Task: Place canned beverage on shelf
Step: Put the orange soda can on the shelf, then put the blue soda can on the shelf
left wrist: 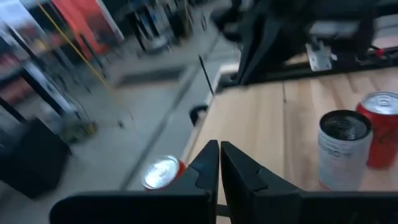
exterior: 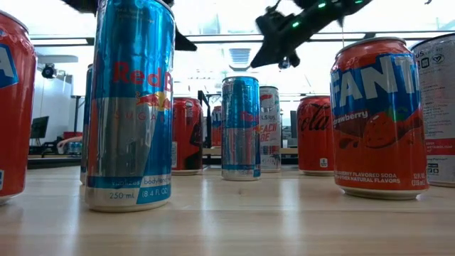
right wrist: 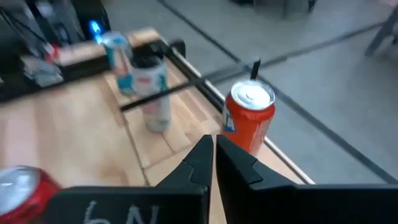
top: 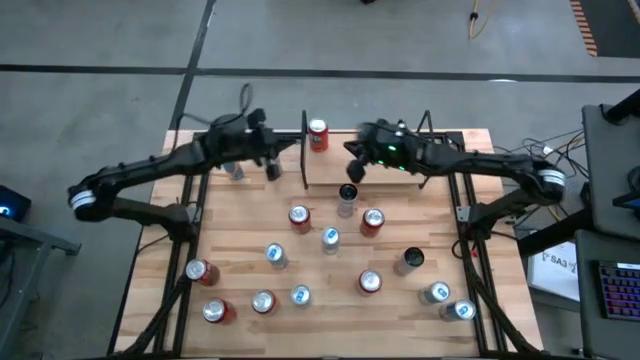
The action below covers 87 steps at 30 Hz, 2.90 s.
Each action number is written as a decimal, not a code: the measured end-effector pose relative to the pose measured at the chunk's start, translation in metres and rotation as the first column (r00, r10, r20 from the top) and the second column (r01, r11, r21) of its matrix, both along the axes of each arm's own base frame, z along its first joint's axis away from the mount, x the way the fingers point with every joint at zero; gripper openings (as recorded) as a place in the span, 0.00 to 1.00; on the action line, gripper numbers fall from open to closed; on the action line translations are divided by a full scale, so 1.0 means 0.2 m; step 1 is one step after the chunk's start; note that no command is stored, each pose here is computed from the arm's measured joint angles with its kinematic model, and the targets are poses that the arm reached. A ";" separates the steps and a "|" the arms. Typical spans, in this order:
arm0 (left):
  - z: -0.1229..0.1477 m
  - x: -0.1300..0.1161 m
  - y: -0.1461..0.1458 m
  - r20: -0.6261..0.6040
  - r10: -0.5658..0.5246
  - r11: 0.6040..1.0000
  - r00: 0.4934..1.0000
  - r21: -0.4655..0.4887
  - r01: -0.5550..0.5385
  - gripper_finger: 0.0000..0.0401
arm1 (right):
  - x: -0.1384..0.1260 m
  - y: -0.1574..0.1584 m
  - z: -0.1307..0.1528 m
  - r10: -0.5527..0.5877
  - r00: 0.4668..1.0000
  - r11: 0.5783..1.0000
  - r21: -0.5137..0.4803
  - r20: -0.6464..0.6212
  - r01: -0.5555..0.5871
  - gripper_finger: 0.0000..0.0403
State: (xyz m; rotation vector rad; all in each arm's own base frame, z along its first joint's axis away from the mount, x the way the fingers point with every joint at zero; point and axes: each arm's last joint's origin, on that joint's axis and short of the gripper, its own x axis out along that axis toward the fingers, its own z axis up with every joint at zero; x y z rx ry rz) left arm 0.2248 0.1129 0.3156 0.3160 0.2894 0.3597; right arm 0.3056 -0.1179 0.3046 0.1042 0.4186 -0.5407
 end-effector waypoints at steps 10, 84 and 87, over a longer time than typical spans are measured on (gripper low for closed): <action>-0.14 -0.17 -0.07 0.046 0.051 0.988 0.998 0.144 -0.058 0.00 | 0.25 -0.31 -0.07 -0.216 0.961 0.964 0.118 -0.173 0.238 0.02; -0.15 -0.07 -0.67 0.136 -0.190 0.883 0.972 -0.409 0.230 0.00 | -0.01 1.05 -0.13 0.500 0.852 0.865 0.147 -0.154 -0.480 0.08; -0.15 -0.05 -0.68 0.154 -0.199 0.889 0.968 -0.387 0.244 0.00 | 0.05 1.07 -0.12 0.528 0.830 0.849 0.102 -0.181 -0.518 0.19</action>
